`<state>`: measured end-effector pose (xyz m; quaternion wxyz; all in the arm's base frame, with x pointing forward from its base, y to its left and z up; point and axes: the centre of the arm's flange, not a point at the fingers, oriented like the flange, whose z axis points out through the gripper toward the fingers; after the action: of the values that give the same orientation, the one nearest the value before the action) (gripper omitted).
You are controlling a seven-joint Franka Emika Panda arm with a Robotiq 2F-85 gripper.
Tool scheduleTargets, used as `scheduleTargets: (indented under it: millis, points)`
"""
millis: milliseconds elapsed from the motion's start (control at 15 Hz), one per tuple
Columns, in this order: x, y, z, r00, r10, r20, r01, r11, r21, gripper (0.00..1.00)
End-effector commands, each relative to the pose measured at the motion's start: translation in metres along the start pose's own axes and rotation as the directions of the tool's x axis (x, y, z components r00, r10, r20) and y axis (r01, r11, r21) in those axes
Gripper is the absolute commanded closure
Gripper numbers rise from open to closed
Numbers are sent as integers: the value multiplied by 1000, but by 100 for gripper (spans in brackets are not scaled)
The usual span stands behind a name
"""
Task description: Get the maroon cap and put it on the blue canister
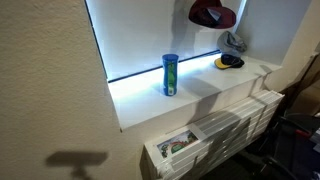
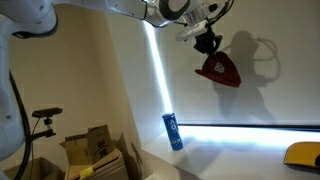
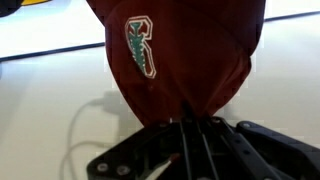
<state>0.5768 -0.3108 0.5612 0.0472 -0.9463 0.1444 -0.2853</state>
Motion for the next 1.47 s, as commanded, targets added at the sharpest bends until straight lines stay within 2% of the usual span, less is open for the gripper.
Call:
scheduleTargets:
  millis: [0, 133, 267, 333, 400, 467, 533, 733, 933, 1133, 1400]
  points:
    - [-39, 56, -34, 980, 185, -75, -185, 983, 7, 98]
    - [-46, 109, -38, 951, 294, -100, -297, 955, -15, 98]
    - [-50, 122, -21, 909, 389, -152, -398, 917, -38, 98]
    - [-48, 112, -12, 890, 402, -215, -423, 904, -58, 98]
    - [-41, 92, -2, 899, 344, -271, -386, 914, -121, 98]
    - [-30, 66, 8, 921, 272, -279, -329, 927, -180, 98]
    - [-23, 49, 14, 930, 220, -293, -290, 931, -221, 98]
    - [-11, -40, 45, 960, 61, -272, -151, 934, -323, 98]
    - [-5, -107, 58, 970, -2, -243, -97, 913, -397, 98]
    - [0, -167, 51, 964, -53, -262, -82, 873, -481, 98]
    - [-7, -250, 35, 953, -107, -282, -57, 854, -518, 98]
